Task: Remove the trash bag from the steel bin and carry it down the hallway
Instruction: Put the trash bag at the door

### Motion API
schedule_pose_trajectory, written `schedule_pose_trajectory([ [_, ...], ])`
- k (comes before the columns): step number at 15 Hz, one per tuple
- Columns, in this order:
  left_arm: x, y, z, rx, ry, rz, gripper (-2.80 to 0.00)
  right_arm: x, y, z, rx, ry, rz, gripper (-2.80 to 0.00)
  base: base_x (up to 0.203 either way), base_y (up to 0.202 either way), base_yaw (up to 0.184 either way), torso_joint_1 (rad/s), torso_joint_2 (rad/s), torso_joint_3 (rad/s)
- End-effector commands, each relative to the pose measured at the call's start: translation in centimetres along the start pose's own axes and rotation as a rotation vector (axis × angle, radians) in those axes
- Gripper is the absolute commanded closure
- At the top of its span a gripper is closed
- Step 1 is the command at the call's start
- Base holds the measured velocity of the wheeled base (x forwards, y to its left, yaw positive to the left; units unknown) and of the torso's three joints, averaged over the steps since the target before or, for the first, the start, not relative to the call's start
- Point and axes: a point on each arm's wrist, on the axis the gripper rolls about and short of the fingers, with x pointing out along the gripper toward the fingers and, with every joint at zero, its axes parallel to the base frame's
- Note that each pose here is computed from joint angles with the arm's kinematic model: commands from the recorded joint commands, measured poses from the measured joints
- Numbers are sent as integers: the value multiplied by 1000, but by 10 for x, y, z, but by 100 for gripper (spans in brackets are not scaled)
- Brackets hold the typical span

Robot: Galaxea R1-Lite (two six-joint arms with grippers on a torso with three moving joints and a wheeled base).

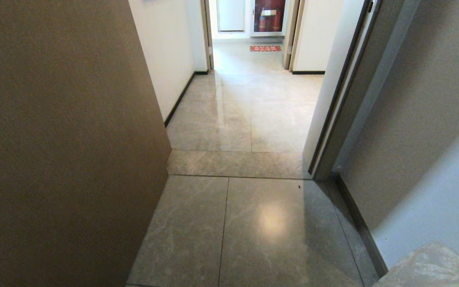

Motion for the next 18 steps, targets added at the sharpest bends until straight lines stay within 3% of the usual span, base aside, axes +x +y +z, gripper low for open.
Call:
schedule_pose_trajectory([
  [1,0,0,0,0,-1,0,0,0,0,0,0,2,0,0,190,0,-2,3,-2,4],
  [18,0,0,0,0,0,1,0,0,0,0,0,2,0,0,192,0,2,2,3,2],
])
